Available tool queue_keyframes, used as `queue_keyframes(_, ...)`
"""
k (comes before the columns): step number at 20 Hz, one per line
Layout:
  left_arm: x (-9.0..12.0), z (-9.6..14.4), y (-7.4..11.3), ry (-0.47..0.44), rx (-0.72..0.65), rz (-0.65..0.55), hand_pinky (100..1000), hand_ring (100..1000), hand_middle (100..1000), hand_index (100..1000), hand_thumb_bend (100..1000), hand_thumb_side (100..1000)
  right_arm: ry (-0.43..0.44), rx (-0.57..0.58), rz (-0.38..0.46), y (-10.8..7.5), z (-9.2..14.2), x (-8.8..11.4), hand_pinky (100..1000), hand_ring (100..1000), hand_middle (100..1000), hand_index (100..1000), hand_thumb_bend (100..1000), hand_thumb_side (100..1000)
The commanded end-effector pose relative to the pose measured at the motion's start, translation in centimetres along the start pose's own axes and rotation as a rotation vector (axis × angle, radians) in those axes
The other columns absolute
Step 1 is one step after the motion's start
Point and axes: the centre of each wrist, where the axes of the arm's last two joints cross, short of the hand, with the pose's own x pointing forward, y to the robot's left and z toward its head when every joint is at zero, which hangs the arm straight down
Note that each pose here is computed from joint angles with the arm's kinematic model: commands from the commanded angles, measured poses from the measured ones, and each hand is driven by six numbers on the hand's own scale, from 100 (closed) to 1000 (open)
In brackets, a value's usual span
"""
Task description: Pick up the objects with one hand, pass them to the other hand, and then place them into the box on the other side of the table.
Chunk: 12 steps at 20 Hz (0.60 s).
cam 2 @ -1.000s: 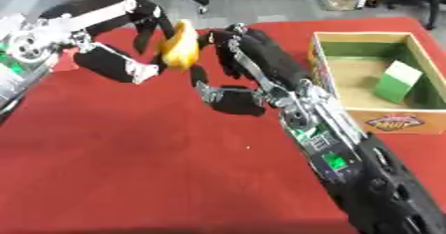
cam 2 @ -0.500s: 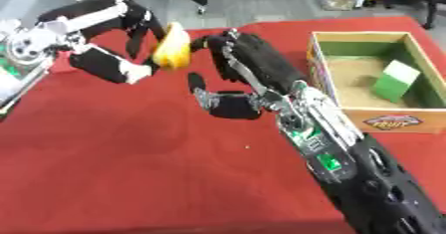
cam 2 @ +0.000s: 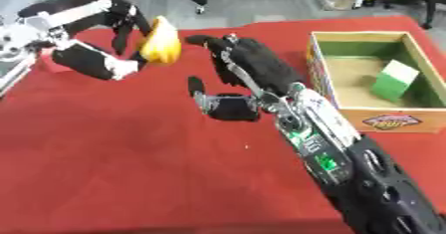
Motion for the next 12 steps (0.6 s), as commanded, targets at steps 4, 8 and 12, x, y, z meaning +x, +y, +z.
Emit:
queue_keyframes(4,0.5,1.3,1.6,0.008,0.037,-0.024,559,369,253,356,100,100,-0.002,-0.017,0.003,-0.4,-0.3,0.1,561,280,255,906,100,416)
queue_keyframes(8,0.7,0.8,1.2,0.000,-0.005,-0.016,564,374,259,361,100,100,-0.013,-0.047,0.002,-0.8,-0.4,0.4,559,279,253,904,100,392)
queue_keyframes(12,0.6,0.0,0.7,-0.002,-0.059,-0.004,567,376,262,364,100,104,-0.031,-0.077,0.020,-1.2,-0.5,0.8,561,282,254,905,100,365)
